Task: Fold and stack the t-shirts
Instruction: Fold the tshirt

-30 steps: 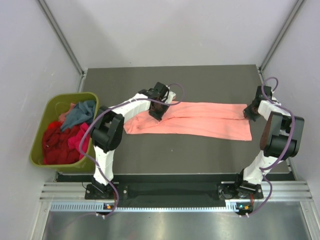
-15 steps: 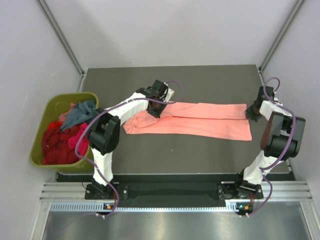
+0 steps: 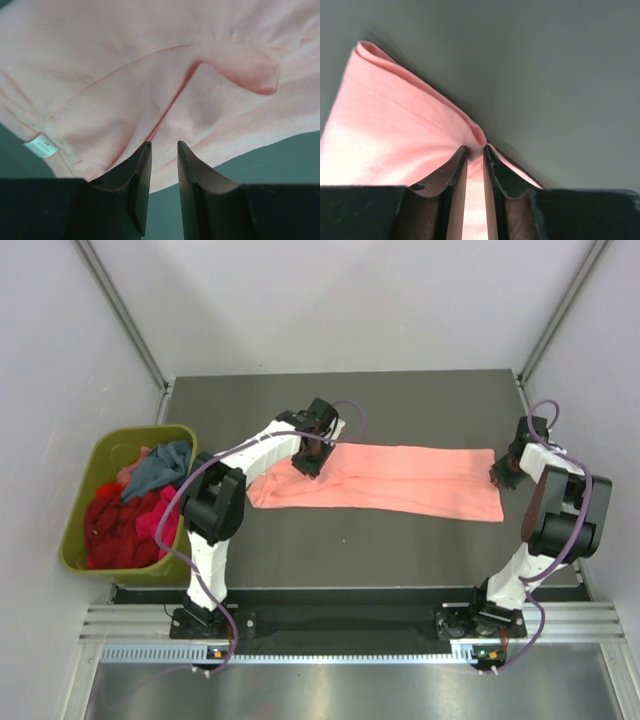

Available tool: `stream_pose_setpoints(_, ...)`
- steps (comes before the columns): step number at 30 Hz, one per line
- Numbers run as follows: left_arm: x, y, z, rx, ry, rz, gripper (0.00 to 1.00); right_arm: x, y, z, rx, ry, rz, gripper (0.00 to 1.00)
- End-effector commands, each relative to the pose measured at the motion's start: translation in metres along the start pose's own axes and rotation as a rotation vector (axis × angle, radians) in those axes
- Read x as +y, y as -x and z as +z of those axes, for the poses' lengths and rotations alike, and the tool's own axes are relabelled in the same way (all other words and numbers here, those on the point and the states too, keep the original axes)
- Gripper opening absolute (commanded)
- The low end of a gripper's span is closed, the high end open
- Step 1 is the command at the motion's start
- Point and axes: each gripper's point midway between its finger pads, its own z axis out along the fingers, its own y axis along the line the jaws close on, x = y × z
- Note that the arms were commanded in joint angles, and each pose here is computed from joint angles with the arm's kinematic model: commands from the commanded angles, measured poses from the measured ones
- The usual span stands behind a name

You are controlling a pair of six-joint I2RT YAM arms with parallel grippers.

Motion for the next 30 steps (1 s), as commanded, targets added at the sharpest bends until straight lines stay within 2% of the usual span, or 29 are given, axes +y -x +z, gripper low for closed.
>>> stream_pose_setpoints(1, 0.026, 0.035, -0.017, -0.080, 0.133, -0.086, 0.33, -0.003, 0.029, -0.033, -0.077, -0.014, -0.003, 0.21)
stream_pose_setpoints(5, 0.051, 0.049, -0.001, -0.072, 0.204, -0.165, 0.32, 0.008, 0.035, -0.039, -0.066, 0.026, -0.030, 0.26)
stream_pose_setpoints(9, 0.073, 0.068, 0.014, -0.091, 0.177, -0.252, 0.30, 0.033, 0.039, -0.030, -0.049, 0.124, -0.089, 0.27)
stream_pose_setpoints(15, 0.105, 0.074, 0.044, -0.091, 0.191, -0.321, 0.30, 0.065, 0.042, -0.012, -0.063, 0.273, -0.146, 0.27)
stream_pose_setpoints(19, 0.129, 0.063, 0.062, -0.064, 0.229, -0.387, 0.29, 0.063, 0.040, 0.020, -0.041, 0.236, -0.157, 0.27)
stream_pose_setpoints(23, 0.146, 0.052, 0.073, -0.037, 0.259, -0.421, 0.29, 0.058, 0.047, 0.034, -0.087, 0.201, -0.165, 0.27)
stream_pose_setpoints(26, 0.151, 0.060, 0.065, -0.049, 0.252, -0.399, 0.28, 0.064, 0.057, 0.030, -0.115, 0.212, -0.192, 0.27)
stream_pose_setpoints(30, 0.152, 0.076, 0.020, -0.104, 0.246, -0.404, 0.29, 0.084, 0.068, -0.012, -0.173, 0.274, -0.222, 0.29)
